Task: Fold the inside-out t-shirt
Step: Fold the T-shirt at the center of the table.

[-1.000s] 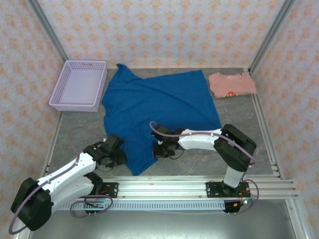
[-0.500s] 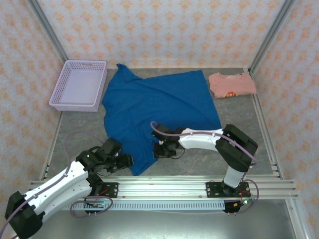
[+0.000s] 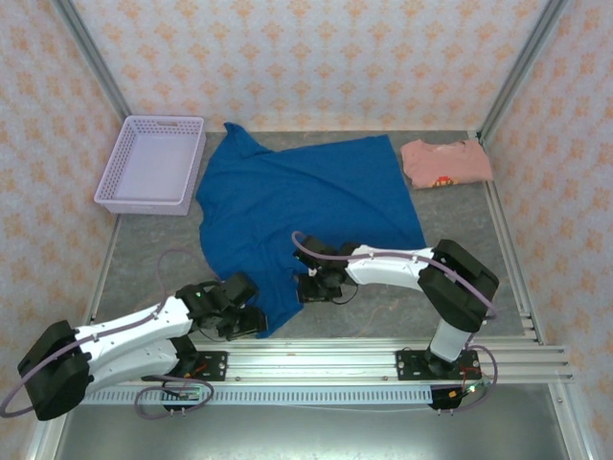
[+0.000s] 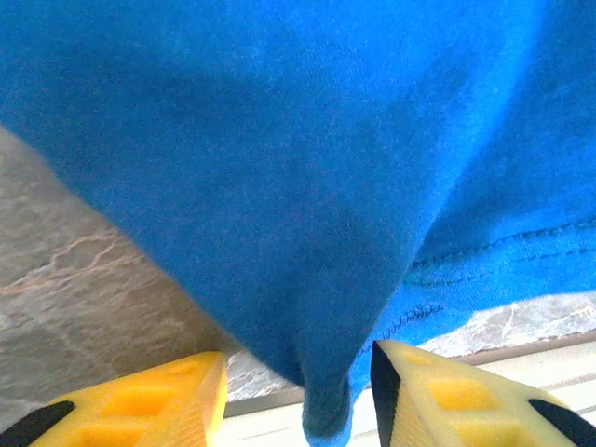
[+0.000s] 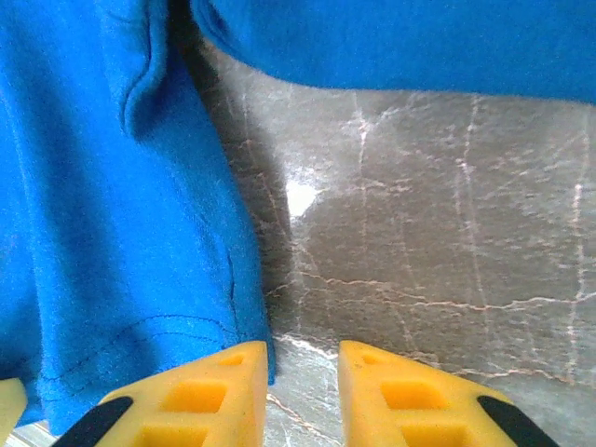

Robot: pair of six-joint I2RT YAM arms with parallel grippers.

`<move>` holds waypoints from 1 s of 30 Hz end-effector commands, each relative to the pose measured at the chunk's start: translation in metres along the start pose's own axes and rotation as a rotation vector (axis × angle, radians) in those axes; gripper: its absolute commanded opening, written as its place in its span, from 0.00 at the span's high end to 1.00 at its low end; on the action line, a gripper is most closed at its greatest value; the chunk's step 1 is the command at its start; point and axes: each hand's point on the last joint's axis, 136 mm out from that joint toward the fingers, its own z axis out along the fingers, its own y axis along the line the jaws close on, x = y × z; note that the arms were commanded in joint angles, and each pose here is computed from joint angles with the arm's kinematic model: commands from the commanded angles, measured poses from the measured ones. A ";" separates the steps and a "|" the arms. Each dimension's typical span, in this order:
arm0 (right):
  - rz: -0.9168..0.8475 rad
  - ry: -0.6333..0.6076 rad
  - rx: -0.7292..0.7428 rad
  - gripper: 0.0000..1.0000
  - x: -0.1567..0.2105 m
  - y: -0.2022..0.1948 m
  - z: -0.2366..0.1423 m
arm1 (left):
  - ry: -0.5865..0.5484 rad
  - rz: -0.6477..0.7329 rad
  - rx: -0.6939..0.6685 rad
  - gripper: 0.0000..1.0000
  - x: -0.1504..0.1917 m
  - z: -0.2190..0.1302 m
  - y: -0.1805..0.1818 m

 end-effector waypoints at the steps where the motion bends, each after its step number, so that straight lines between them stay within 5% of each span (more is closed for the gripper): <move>1: -0.017 -0.032 0.003 0.73 -0.008 0.003 -0.012 | -0.041 -0.002 0.046 0.60 -0.012 -0.002 -0.020; 8: -0.025 -0.065 0.015 0.70 -0.015 -0.009 -0.037 | -0.088 0.020 -0.030 0.82 -0.019 -0.013 -0.009; 13: 0.041 -0.187 0.136 0.60 -0.034 -0.065 -0.091 | -0.113 0.008 -0.067 0.97 -0.019 -0.022 0.005; 22: 0.545 -0.357 0.341 0.50 -0.036 -0.247 -0.167 | -0.157 -0.069 -0.005 1.00 -0.020 -0.055 0.016; 30: 0.792 -0.390 0.352 0.46 -0.017 -0.306 -0.167 | -0.142 -0.075 0.014 1.00 -0.015 -0.073 0.016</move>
